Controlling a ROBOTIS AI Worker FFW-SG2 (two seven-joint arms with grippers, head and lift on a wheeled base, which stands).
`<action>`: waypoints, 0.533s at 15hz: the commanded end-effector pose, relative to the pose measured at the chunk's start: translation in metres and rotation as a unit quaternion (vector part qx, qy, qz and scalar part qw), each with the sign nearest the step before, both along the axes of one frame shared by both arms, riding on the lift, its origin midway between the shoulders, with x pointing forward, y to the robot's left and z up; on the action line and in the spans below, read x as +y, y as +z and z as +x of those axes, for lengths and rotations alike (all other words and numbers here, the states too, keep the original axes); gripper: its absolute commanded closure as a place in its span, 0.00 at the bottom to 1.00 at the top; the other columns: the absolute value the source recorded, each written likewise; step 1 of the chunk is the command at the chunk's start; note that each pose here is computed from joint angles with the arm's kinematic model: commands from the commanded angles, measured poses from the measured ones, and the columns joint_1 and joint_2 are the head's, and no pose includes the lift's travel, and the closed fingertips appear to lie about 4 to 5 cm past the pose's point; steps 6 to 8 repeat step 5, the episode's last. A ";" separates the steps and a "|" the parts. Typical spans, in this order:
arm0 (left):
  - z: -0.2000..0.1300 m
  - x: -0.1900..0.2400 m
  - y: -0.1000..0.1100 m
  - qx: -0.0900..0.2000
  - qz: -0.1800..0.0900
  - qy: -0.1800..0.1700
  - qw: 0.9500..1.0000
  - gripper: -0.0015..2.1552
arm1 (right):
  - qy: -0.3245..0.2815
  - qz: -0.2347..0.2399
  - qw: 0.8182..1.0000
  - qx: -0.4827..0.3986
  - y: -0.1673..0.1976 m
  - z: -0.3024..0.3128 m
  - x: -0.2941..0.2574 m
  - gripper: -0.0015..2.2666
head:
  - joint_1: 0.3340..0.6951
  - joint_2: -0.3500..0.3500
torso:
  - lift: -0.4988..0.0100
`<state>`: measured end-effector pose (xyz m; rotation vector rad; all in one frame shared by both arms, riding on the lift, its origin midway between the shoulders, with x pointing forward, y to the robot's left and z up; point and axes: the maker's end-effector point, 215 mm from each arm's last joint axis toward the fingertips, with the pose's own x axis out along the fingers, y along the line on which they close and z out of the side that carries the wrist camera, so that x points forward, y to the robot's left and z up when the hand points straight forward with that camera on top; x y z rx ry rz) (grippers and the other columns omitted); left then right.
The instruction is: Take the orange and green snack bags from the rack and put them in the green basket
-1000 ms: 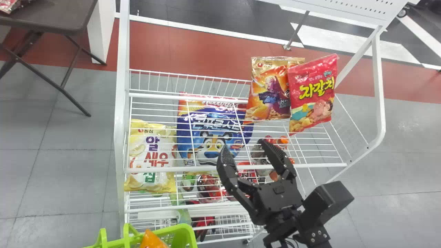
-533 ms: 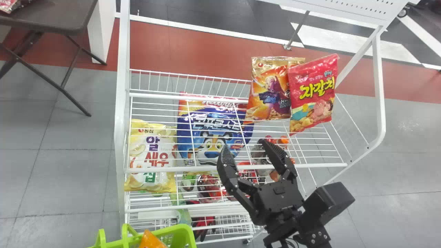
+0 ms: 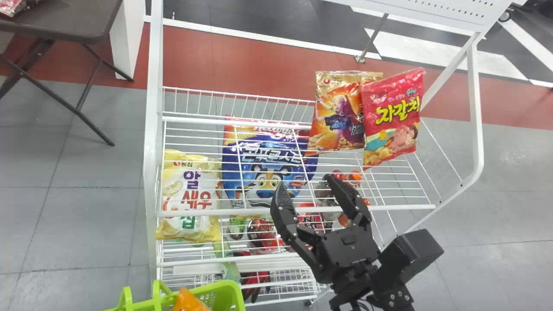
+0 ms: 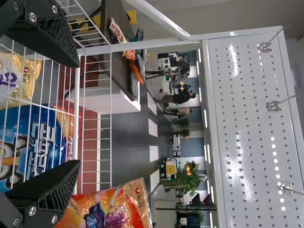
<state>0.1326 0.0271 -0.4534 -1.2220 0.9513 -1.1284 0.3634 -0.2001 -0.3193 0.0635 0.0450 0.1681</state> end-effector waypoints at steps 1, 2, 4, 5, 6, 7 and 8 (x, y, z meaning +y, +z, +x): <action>0.000 0.000 0.000 0.000 0.000 0.000 1.000 0.94 | 0.001 0.001 1.000 -0.003 0.002 0.000 0.001 0.04 | 1.00 0.00 | 0.98; 0.000 -0.001 0.000 0.000 0.000 0.000 1.000 0.94 | 0.003 0.001 1.000 -0.004 0.002 0.000 0.003 0.04 | 1.00 0.00 | 0.98; 0.000 -0.002 -0.001 0.001 0.002 0.000 1.000 0.94 | 0.004 0.001 1.000 -0.004 0.002 -0.001 0.005 0.04 | 1.00 0.00 | 0.98; 0.000 -0.001 -0.001 0.000 0.003 0.000 1.000 0.94 | 0.005 0.000 1.000 -0.004 0.002 -0.001 0.006 0.04 | 1.00 0.00 | 0.98; 0.000 -0.001 -0.001 0.000 0.003 0.000 1.000 0.94 | 0.005 0.000 1.000 -0.004 0.002 -0.001 0.006 0.04 | 1.00 0.00 | 0.98; 0.000 -0.001 -0.001 0.000 0.003 0.000 1.000 0.94 | 0.005 0.000 1.000 -0.004 0.002 -0.001 0.006 0.04 | 1.00 0.00 | 0.98; 0.000 -0.001 -0.001 0.000 0.003 0.000 1.000 0.94 | 0.005 0.000 1.000 -0.004 0.002 -0.001 0.006 0.04 | 1.00 0.00 | 0.98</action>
